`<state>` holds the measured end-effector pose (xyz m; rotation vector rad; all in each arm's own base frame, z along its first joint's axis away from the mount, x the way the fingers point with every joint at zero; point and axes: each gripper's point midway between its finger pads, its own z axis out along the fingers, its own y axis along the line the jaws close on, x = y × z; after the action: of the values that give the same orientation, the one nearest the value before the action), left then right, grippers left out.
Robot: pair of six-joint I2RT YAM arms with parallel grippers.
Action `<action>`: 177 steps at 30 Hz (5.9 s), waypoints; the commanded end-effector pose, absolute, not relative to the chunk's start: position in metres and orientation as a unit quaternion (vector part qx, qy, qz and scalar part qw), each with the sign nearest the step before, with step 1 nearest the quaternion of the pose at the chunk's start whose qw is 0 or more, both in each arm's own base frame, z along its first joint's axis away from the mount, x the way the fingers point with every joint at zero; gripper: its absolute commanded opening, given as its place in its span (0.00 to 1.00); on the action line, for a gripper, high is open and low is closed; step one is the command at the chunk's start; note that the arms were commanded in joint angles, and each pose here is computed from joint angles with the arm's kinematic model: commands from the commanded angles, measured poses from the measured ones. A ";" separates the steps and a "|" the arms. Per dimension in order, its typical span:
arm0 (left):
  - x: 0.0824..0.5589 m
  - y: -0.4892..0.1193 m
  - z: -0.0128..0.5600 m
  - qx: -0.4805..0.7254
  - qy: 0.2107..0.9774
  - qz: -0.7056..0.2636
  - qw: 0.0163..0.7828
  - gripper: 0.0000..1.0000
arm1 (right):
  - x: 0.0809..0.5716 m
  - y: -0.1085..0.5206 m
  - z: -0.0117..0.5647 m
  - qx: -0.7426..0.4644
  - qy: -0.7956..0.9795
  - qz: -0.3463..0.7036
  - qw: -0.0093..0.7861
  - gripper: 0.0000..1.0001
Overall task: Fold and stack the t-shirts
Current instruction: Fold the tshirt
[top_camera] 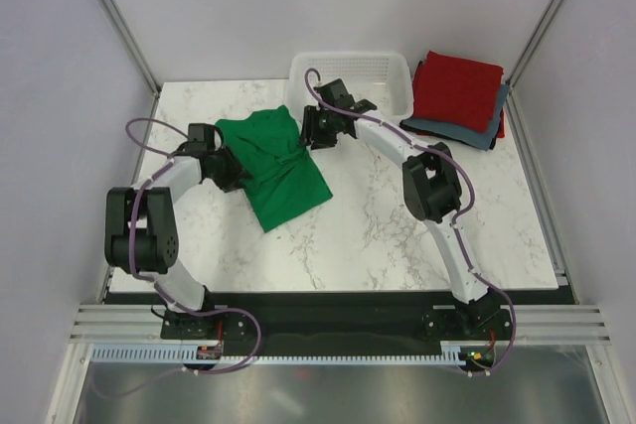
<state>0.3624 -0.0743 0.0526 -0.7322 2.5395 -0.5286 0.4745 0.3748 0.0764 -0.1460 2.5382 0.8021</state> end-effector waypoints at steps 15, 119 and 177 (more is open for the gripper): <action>0.353 -0.068 0.147 -0.210 0.892 -0.238 0.321 0.55 | 0.412 0.369 0.163 -0.061 0.884 0.364 0.286 0.68; 0.171 -0.077 0.062 -0.339 0.877 -0.135 0.313 0.57 | 0.178 0.317 0.022 -0.038 0.941 0.273 0.195 0.62; 0.145 -0.115 0.024 -0.231 0.937 -0.108 0.239 0.40 | 0.193 0.319 0.017 -0.019 0.944 0.256 0.209 0.00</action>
<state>0.1349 -0.1079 0.0153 -0.6422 2.5961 -0.2836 0.1901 0.3257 0.0183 -0.0829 2.6282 0.7271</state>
